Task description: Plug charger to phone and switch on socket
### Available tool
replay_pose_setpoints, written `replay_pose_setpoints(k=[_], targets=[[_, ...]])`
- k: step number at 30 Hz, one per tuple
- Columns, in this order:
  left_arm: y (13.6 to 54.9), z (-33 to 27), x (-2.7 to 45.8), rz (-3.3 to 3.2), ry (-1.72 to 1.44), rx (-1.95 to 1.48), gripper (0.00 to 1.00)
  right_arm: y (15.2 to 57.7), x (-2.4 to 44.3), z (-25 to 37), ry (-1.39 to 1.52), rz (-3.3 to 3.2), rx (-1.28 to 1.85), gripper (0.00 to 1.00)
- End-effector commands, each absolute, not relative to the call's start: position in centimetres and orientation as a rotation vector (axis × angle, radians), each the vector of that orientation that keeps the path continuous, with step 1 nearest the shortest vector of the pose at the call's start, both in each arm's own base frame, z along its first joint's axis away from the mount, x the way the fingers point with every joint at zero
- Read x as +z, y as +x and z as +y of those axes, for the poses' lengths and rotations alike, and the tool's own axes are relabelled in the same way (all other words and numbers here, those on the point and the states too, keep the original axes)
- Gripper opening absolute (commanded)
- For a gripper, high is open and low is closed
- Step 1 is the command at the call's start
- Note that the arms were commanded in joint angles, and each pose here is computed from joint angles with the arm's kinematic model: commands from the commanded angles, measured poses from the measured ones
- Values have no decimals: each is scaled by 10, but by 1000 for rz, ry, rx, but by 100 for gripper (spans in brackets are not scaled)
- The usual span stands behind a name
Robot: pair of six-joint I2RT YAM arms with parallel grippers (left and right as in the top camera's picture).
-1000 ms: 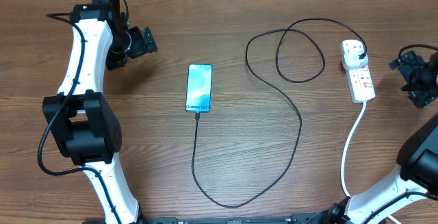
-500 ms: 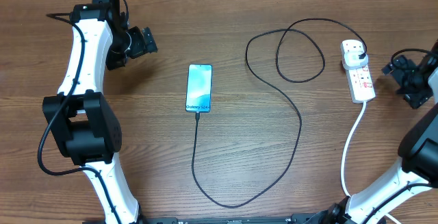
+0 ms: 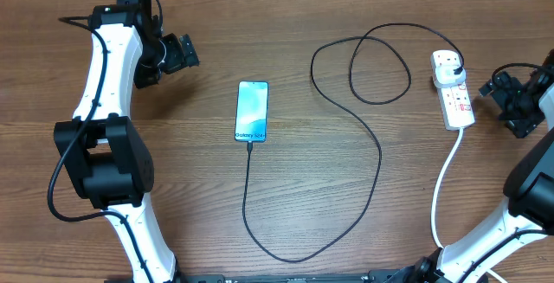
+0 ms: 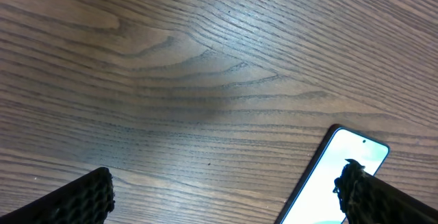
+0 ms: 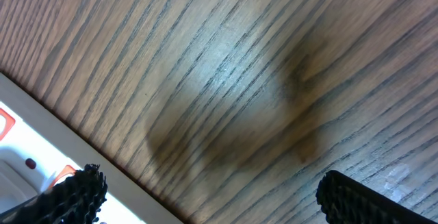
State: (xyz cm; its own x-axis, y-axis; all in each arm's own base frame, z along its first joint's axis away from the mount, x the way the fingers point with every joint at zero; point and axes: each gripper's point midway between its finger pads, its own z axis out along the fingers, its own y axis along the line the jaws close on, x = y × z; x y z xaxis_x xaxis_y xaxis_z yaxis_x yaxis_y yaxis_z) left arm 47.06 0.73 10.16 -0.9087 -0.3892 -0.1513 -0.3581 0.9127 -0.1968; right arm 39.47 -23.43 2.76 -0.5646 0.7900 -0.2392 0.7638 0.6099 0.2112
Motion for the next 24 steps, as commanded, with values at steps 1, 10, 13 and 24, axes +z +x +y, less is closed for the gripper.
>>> replay_pose_setpoints(k=[1, 10, 13, 24], targets=[[473, 6, 108, 2873, -561, -258, 100, 395, 23, -229, 1246, 2550, 144, 100], [473, 6, 107, 2873, -561, -258, 100, 391, 22, -219, 1254, 2577, 202, 100], [473, 6, 107, 2873, -561, -258, 100, 393, 22, -215, 1244, 2580, 215, 100], [473, 6, 107, 2873, -561, -258, 100, 400, 20, -207, 1130, 2648, -11, 100]])
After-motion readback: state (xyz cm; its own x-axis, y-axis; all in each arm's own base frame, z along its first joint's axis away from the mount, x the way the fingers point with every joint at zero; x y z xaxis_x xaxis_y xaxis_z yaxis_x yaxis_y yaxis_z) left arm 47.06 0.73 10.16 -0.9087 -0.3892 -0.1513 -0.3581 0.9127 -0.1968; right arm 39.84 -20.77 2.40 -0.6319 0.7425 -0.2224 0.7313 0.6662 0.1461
